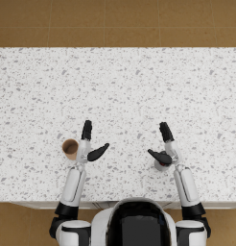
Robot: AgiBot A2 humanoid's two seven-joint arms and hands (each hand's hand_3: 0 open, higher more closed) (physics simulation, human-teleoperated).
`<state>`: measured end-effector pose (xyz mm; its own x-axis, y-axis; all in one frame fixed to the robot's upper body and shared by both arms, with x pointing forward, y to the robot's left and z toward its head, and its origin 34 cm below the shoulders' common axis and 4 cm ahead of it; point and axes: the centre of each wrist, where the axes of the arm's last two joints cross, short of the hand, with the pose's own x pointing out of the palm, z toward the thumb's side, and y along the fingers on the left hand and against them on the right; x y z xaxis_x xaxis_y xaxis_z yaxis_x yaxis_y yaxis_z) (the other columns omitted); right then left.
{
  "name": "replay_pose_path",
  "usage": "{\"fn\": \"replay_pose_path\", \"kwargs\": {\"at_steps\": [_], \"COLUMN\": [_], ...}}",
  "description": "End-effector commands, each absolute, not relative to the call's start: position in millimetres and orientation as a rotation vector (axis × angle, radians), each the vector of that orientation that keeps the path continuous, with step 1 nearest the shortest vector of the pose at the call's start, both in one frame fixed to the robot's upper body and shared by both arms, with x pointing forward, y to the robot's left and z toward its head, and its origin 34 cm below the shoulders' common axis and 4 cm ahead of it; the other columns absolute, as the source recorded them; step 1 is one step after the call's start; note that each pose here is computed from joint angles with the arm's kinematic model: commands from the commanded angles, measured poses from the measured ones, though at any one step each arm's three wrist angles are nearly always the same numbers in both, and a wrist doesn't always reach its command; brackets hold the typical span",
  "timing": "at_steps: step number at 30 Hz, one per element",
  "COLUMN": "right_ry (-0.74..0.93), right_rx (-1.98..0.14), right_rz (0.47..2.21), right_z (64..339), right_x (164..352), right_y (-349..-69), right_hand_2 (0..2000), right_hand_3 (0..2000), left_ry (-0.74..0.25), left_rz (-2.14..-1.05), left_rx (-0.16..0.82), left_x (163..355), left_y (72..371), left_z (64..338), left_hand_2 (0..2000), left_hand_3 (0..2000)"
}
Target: Pick up two cups and pour the berry on the right into the cup on the left
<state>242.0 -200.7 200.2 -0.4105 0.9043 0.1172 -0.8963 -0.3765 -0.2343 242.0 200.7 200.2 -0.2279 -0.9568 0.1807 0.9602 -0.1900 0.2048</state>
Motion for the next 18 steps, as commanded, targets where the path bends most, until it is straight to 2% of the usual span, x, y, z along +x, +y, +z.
{"fn": "replay_pose_path", "kwargs": {"at_steps": [1,13,14,15,18], "right_ry": [-0.312,-0.312,-0.291,-0.34,-0.393], "right_rx": [-0.036,-0.036,-0.014,-0.041,-0.088], "right_rz": [1.969,1.969,1.991,1.959,1.905], "right_z": [200.2,200.2,194.0,199.1,204.1], "right_x": [242.0,242.0,242.6,240.8,224.0], "right_y": [-200.7,-200.7,-194.8,-194.8,-200.8], "right_hand_2": [0,0,0,0,0], "right_hand_3": [0,0,0,0,0], "left_ry": [-0.317,-0.317,-0.294,-0.331,-0.373], "left_rz": [-1.773,-1.773,-1.794,-1.802,-1.817], "left_rx": [-0.014,-0.014,-0.034,-0.003,0.072], "left_x": [242.0,242.0,242.6,243.8,222.1], "left_y": [200.7,200.7,194.8,197.8,210.9], "left_z": [200.2,200.2,194.0,196.1,200.0], "left_hand_2": [0,0,0,0,0], "left_hand_3": [0,0,0,0,0]}}
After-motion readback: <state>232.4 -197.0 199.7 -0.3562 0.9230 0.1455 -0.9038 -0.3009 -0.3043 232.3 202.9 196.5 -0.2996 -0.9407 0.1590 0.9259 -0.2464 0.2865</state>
